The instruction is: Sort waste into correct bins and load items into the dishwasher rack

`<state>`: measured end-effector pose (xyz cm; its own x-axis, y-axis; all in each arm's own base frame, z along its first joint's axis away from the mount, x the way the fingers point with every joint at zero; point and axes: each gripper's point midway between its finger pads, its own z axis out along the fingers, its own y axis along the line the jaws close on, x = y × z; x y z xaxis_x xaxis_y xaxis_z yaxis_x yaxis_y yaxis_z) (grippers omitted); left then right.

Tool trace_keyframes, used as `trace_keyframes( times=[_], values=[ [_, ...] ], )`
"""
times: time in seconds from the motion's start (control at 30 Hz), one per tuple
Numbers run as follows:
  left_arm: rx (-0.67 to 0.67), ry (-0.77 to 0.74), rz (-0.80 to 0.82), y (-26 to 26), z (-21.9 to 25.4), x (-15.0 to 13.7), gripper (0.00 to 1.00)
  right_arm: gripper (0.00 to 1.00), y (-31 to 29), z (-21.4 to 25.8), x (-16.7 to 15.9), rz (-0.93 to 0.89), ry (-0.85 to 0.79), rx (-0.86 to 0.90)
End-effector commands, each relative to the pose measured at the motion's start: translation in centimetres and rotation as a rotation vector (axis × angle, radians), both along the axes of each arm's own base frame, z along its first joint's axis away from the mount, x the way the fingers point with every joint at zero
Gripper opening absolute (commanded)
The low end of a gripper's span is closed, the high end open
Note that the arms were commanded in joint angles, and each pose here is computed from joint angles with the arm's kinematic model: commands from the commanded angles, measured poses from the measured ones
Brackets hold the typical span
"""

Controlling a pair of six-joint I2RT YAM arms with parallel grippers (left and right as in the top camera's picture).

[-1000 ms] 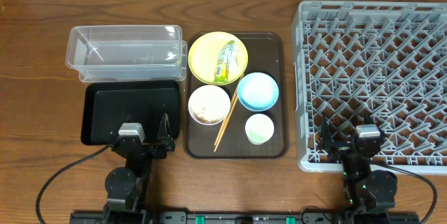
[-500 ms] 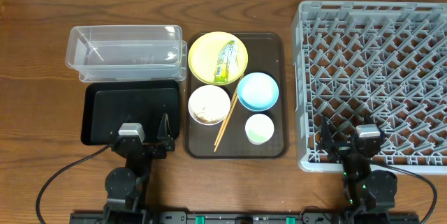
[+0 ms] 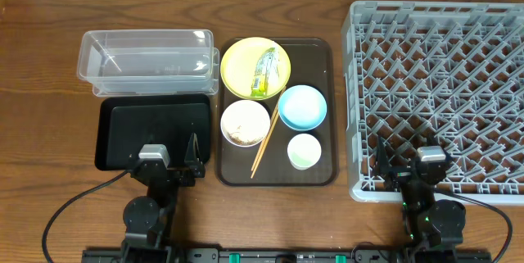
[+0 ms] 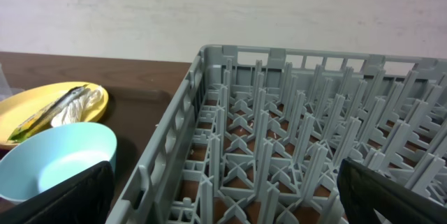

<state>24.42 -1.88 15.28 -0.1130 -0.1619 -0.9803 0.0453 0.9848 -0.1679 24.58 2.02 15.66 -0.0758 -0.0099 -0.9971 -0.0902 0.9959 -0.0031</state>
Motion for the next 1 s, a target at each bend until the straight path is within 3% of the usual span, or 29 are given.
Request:
trace_keyframes(
  times=[0.0, 0.5, 0.73, 0.97],
  values=[
    [0.016, 0.052, 0.017, 0.4, -1.7, -0.1, 0.94, 0.99, 0.5, 0.0, -0.1, 0.021, -0.002, -0.007],
    [0.000, 0.063, 0.010, 0.2, -1.5, -0.2, 0.95, 0.99, 0.2, 0.0, 0.0, 0.001, 0.002, 0.037],
    [-0.015, 0.214, 0.018, 0.3, 0.2, -0.7, 0.94, 0.99, -1.3, 1.5, -0.2, -0.086, 0.060, 0.023],
    [0.007, 0.447, 0.013, -0.1, 2.3, 1.1, 0.94, 0.99, -1.8, 3.7, 1.0, -0.118, 0.236, -0.009]
  ],
)
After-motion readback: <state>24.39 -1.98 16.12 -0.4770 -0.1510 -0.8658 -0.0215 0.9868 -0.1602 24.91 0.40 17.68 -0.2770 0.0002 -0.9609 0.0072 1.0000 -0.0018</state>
